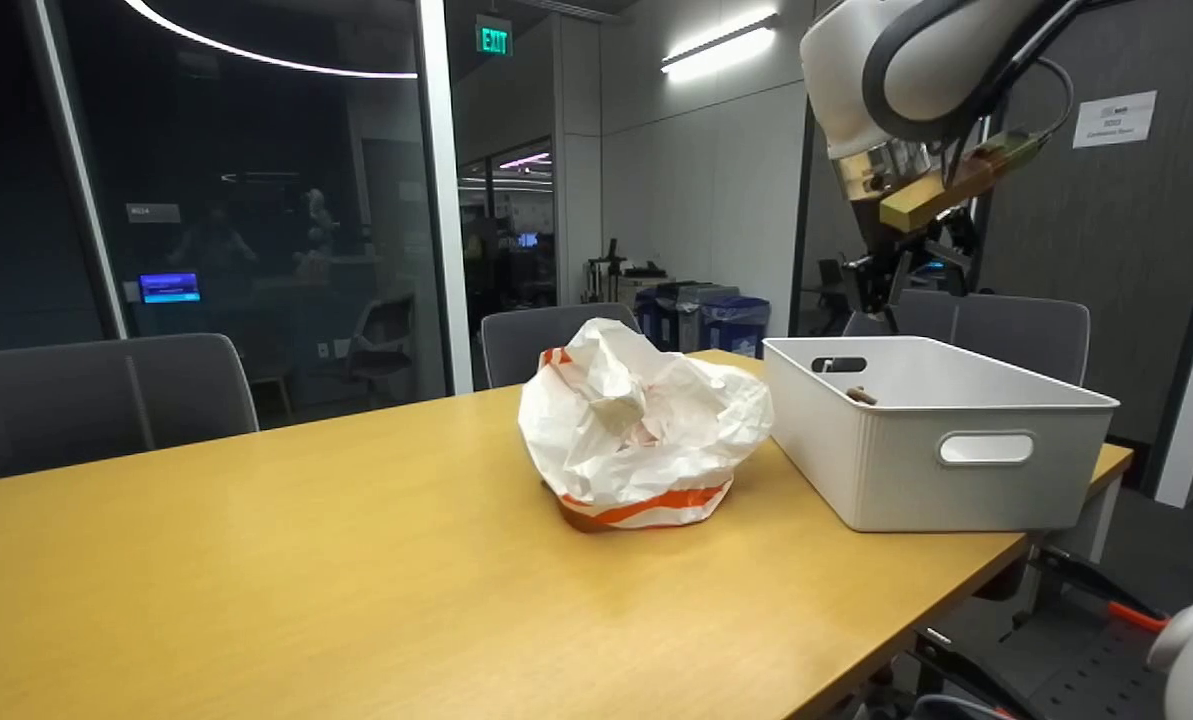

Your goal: Remove the toy moose, the pink shirt and blue object from the white basket and put them in the plastic bag

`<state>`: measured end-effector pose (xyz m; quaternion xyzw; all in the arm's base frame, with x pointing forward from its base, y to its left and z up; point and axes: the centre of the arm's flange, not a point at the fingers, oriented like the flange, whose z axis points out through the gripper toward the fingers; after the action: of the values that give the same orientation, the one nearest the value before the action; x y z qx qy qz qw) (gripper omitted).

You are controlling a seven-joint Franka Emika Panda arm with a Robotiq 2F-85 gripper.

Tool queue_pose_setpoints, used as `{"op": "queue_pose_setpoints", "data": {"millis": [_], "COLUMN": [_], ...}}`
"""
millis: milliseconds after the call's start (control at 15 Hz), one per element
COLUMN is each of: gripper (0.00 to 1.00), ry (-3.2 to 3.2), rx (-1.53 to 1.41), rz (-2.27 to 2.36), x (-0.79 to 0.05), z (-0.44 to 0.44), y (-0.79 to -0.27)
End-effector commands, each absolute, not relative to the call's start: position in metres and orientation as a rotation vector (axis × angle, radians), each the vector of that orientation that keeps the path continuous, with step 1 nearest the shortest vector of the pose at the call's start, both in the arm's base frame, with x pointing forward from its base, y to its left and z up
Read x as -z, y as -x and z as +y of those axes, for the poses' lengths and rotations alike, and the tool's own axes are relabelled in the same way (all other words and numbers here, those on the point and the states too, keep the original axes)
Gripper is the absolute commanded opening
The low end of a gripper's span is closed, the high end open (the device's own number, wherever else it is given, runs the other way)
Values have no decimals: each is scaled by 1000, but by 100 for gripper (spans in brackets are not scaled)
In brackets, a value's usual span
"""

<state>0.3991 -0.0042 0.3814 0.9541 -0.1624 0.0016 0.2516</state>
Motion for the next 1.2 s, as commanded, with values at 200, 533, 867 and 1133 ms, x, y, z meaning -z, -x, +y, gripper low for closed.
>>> {"op": "queue_pose_setpoints", "data": {"millis": [200, 533, 867, 1133], "gripper": [100, 100, 100, 100], "ry": [-2477, -2434, -2455, -2563], "rx": [-137, -186, -171, -273], "rz": [-749, -890, -869, -927], "x": [-295, -265, -265, -255], "z": [-22, -42, -40, -38], "y": [-420, -436, -421, -445]}}
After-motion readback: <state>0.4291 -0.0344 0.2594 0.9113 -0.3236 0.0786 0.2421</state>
